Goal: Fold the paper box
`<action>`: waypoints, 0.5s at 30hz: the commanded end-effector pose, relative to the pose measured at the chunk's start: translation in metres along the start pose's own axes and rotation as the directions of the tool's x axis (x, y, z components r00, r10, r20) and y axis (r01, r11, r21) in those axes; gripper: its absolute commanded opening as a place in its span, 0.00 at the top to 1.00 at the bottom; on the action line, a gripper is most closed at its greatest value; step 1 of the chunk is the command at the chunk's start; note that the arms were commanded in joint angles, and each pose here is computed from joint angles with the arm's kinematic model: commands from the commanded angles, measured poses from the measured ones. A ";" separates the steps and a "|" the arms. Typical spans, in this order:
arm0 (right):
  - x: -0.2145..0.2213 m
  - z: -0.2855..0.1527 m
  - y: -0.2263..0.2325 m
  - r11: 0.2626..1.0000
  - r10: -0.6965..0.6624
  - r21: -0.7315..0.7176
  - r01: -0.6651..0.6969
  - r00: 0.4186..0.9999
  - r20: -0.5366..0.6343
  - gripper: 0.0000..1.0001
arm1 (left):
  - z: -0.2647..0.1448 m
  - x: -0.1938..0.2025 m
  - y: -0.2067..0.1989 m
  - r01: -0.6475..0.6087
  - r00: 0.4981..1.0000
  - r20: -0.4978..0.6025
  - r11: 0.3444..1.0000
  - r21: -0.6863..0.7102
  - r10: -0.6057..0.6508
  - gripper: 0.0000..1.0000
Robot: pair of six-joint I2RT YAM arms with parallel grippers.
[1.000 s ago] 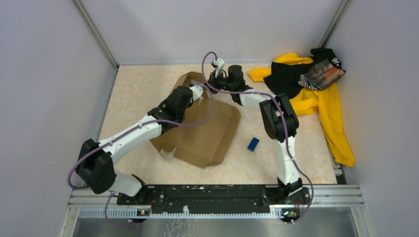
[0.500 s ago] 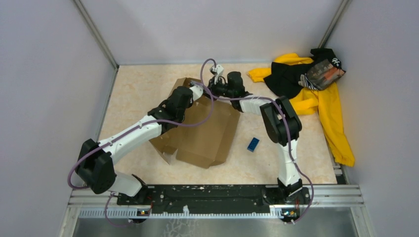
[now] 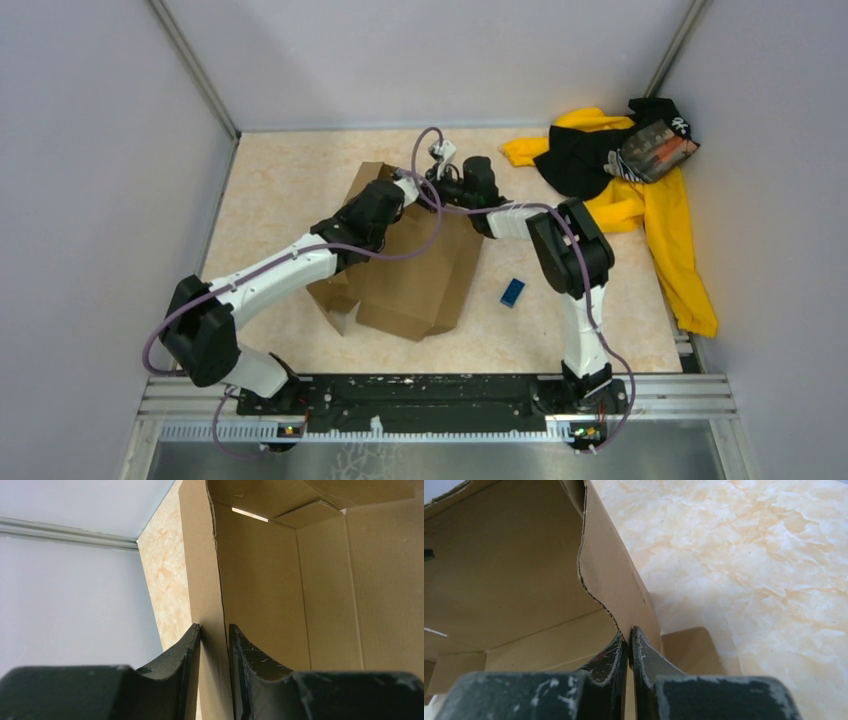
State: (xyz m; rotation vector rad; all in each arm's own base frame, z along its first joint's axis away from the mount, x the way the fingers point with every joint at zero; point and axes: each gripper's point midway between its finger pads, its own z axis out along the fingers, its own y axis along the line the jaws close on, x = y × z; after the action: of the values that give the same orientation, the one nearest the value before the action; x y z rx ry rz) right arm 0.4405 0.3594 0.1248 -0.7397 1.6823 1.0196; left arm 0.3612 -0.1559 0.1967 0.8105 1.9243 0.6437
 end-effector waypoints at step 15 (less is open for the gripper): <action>-0.043 -0.028 0.065 0.935 0.082 -0.354 -0.030 0.988 0.133 0.72 | 0.001 0.009 -0.028 -0.028 0.998 -0.046 0.997 0.066 0.031 0.69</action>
State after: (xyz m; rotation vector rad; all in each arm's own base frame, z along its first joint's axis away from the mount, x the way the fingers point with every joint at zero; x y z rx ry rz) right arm 0.4007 0.3692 0.1338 -0.7824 1.6352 1.2725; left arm 0.3601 -0.1609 0.1961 0.7971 1.9287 0.6648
